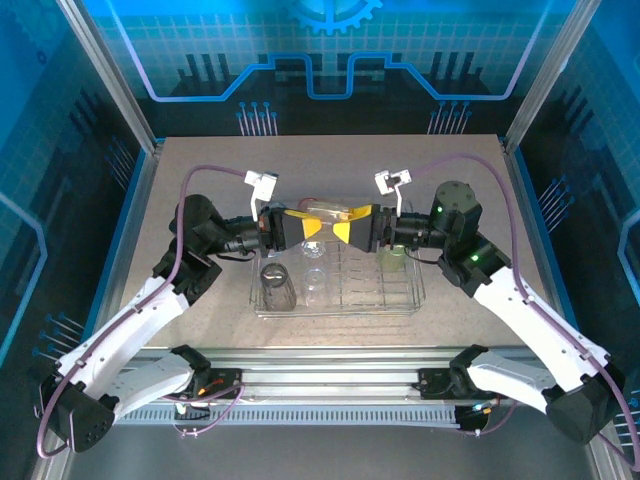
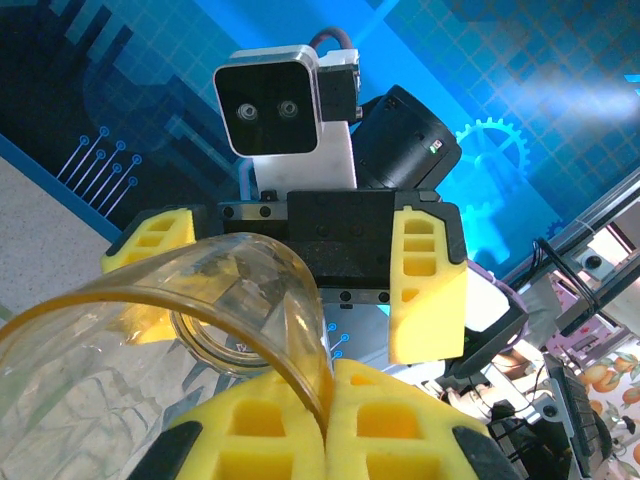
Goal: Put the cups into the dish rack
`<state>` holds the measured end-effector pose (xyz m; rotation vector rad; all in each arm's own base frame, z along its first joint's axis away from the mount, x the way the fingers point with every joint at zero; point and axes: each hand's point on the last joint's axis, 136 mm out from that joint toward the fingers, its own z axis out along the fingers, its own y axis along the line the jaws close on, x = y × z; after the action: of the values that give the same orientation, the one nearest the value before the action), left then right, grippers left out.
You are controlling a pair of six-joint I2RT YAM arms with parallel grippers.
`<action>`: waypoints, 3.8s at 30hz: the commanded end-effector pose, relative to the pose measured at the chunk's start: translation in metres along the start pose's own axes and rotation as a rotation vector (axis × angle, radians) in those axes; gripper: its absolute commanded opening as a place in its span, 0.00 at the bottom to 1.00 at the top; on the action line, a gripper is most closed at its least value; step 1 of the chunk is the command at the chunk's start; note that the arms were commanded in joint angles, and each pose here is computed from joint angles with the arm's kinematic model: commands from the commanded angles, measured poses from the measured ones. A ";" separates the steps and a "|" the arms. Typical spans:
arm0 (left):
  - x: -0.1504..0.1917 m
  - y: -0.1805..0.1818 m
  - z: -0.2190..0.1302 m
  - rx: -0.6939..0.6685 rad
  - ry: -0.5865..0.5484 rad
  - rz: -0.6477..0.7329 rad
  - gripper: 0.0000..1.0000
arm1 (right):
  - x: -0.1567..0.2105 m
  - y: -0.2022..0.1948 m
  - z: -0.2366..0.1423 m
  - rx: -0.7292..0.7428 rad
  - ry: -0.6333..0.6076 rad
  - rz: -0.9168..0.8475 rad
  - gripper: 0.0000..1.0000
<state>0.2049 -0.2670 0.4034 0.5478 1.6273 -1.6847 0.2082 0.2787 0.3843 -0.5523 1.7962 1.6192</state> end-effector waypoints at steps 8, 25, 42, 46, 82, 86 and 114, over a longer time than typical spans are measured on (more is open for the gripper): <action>-0.003 -0.009 0.000 0.036 -0.014 0.037 0.00 | -0.006 0.017 0.008 -0.071 0.003 -0.013 0.81; 0.008 0.010 -0.010 -0.095 -0.021 0.030 0.99 | -0.001 -0.005 -0.008 0.166 0.039 -0.078 0.46; 0.005 0.068 -0.151 -0.962 -0.237 0.320 0.99 | 0.041 -0.082 -0.125 0.930 0.351 -0.166 0.39; 0.015 0.076 -0.179 -1.080 -0.262 0.314 0.99 | 0.055 -0.097 -0.134 0.998 0.408 -0.109 0.38; 0.067 0.096 -0.207 -1.141 -0.231 0.190 0.99 | 0.144 -0.231 -0.129 1.269 0.732 0.040 0.35; 0.067 0.096 -0.208 -1.147 -0.230 0.190 0.99 | 0.151 -0.243 -0.130 1.289 0.740 0.024 0.38; 0.071 0.099 -0.211 -1.164 -0.218 0.187 0.99 | 0.163 -0.254 -0.118 1.273 0.830 -0.071 0.82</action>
<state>0.1966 -0.0724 0.2657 -0.0701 1.9543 -0.4502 0.2519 0.1437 0.1015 -0.5910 2.8052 -0.0581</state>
